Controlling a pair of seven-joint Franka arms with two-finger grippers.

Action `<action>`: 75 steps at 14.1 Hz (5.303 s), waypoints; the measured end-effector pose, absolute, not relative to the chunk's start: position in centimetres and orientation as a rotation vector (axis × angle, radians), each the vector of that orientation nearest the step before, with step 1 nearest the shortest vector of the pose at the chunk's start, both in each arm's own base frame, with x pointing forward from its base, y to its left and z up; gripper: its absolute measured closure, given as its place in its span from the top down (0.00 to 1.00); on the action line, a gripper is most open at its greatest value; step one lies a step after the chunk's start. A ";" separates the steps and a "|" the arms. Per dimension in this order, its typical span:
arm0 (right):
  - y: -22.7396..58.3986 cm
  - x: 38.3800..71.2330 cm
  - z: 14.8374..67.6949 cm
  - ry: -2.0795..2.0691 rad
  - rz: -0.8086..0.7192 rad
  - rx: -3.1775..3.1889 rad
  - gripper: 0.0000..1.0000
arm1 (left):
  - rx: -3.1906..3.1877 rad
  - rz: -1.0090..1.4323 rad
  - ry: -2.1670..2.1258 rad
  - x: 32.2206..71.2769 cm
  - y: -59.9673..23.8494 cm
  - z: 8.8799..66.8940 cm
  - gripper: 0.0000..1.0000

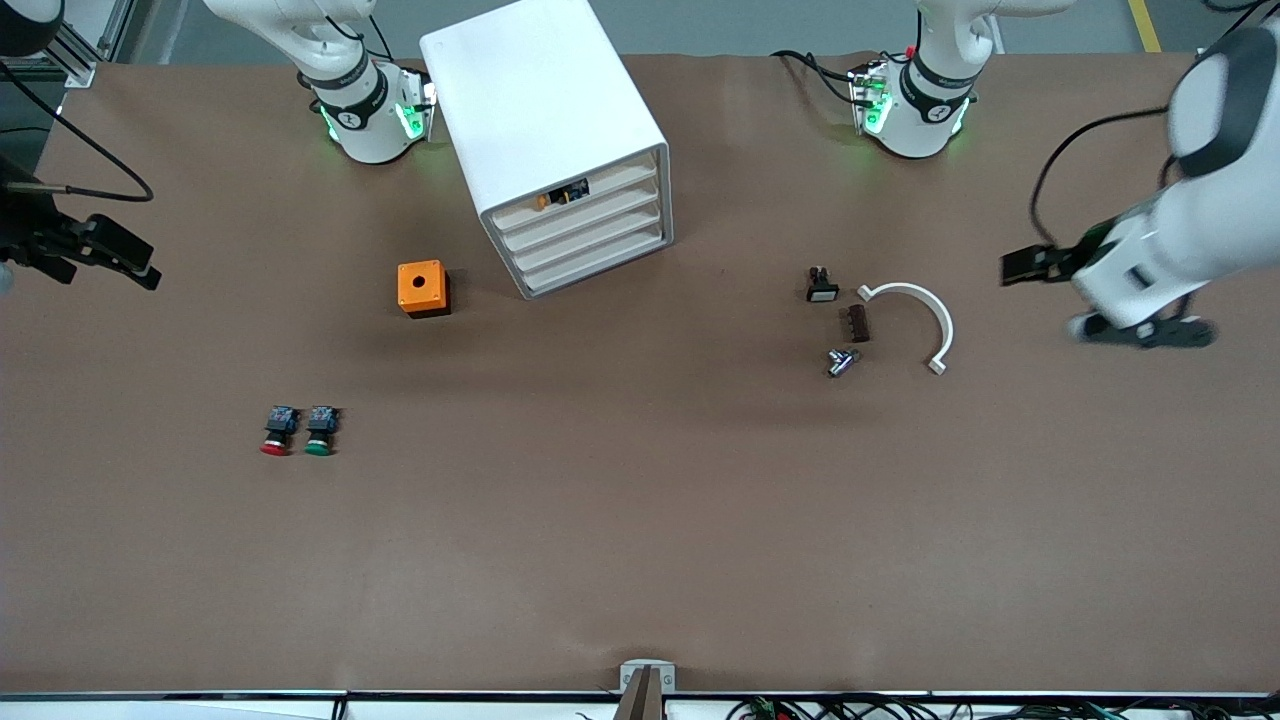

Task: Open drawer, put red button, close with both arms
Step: 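Reach the right gripper to the red button while the left gripper nears the drawer, then grasp the button with the right gripper while the left gripper grips the drawer, then pull the drawer open with the left gripper while the right gripper lifts the button, then lower the red button into the open drawer and open the right gripper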

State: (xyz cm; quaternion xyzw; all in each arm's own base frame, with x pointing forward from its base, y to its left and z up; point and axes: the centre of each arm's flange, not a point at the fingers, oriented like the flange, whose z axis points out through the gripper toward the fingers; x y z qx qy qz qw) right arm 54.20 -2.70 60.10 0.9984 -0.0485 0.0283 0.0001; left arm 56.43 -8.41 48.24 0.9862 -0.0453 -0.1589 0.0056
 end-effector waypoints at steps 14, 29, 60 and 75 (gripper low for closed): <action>-5.4 60.2 37.8 -0.214 0.054 3.117 1.00 | 2.882 -0.907 0.642 55.3 -29.5 35.7 1.00; -8.9 59.4 19.6 -0.243 0.093 3.095 1.00 | 1.880 -1.933 2.110 51.6 -43.9 21.0 1.00; 1.8 61.2 41.1 -0.567 -0.233 3.170 0.41 | 1.800 -2.263 2.274 45.7 -46.9 17.4 0.17; 30.9 51.0 49.0 -1.398 -0.125 2.858 0.41 | 1.528 -2.161 2.230 53.9 -39.7 17.8 0.53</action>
